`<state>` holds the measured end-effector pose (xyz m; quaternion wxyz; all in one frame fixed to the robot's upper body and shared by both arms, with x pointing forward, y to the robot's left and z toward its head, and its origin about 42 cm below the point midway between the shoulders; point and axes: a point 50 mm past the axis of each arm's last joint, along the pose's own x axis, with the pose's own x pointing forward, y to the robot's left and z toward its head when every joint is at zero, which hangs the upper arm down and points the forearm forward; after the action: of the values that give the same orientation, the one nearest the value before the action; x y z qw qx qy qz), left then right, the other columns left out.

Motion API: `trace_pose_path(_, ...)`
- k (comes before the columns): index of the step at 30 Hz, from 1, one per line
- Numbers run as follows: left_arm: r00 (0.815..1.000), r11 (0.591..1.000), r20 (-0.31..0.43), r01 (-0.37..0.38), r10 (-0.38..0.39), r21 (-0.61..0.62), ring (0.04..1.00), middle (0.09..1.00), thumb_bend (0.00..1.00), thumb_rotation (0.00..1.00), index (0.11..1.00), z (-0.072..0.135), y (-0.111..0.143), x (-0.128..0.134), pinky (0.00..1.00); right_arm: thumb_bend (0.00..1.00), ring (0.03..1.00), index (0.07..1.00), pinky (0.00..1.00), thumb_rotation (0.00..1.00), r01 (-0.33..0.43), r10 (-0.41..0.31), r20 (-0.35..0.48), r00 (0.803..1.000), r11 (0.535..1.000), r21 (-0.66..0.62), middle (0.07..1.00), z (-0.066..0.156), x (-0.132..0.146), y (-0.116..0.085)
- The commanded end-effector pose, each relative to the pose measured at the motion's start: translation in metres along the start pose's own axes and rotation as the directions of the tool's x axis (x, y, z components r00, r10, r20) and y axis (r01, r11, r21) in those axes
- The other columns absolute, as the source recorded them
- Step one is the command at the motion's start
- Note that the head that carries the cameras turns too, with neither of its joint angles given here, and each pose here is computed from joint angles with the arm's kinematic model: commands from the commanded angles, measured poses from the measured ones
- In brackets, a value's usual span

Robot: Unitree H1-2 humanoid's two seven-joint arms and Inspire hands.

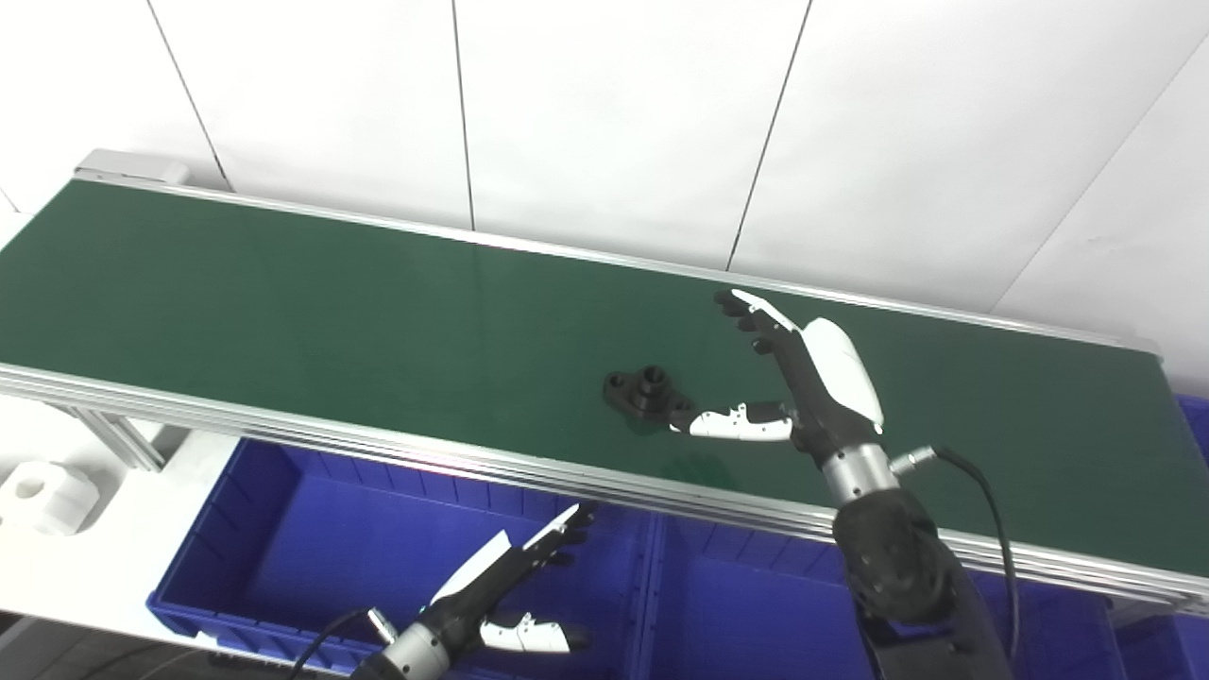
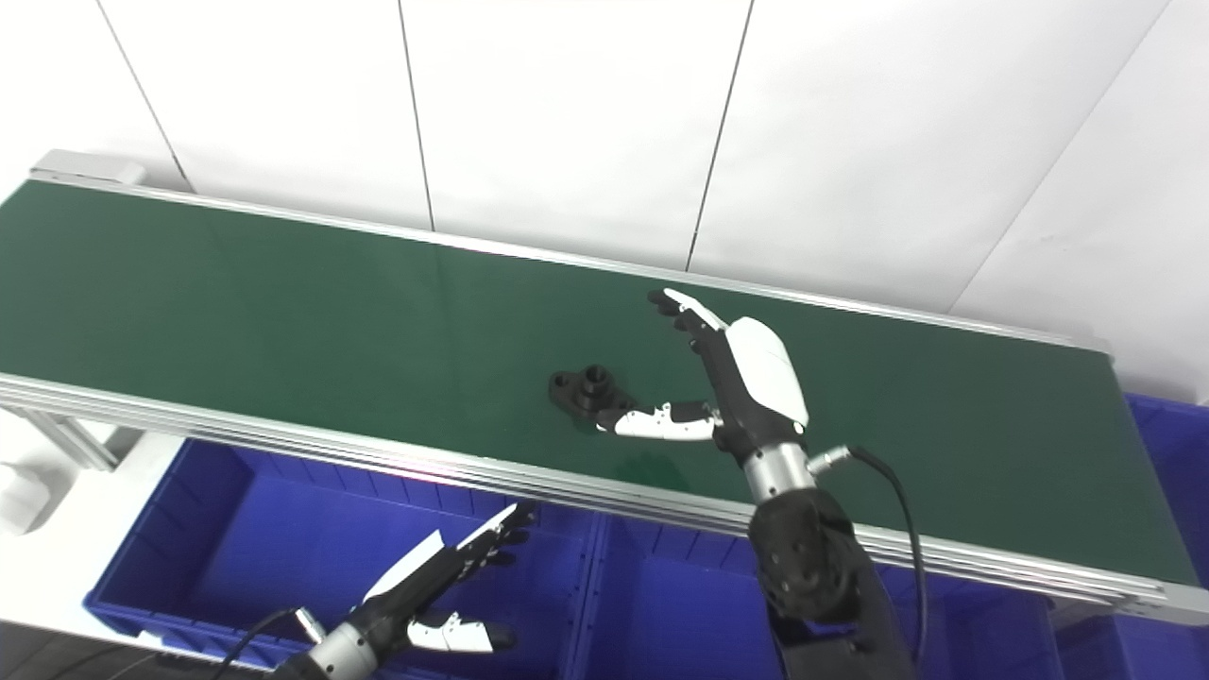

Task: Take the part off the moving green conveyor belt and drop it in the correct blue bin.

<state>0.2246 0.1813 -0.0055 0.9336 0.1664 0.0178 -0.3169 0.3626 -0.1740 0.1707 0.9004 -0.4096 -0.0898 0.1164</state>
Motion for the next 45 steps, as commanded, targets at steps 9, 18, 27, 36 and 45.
trace_pose_path(9,0.999,1.0,0.043,-0.016,0.016,0.004,0.946,0.987,0.79,0.69,1.0,0.002,0.016,0.004,0.87,0.82,0.765,0.799,0.72,0.21,-0.018,0.021,0.019,1.0,0.994,-0.112,0.786,-0.013,0.035,0.008)
trace_pose_path(18,0.999,1.0,0.049,-0.017,0.017,-0.001,0.971,0.994,0.78,0.7,1.0,0.003,0.015,0.003,0.92,0.77,0.777,0.802,0.76,0.18,-0.071,0.064,-0.044,0.997,0.98,-0.188,0.788,-0.029,0.041,0.009)
trace_pose_path(27,0.998,1.0,0.059,-0.013,0.013,-0.007,1.0,1.0,0.78,0.71,1.0,0.006,0.013,0.002,1.0,0.72,0.747,0.772,0.73,0.12,-0.108,0.089,-0.081,0.993,0.953,-0.283,0.757,-0.05,0.038,0.005)
trace_pose_path(36,0.997,1.0,0.073,-0.018,0.019,-0.016,1.0,1.0,0.8,0.73,1.0,0.01,0.012,0.002,0.98,0.66,0.638,0.708,0.62,0.06,-0.152,0.128,-0.086,0.988,0.911,-0.383,0.664,-0.064,0.032,0.014)
trace_pose_path(45,0.996,0.999,0.088,-0.028,0.029,-0.017,0.99,1.0,0.78,0.74,1.0,0.014,0.012,0.001,0.95,0.53,0.292,0.494,0.22,0.0,-0.166,0.141,-0.09,0.986,0.884,-0.437,0.476,-0.067,0.024,0.016)
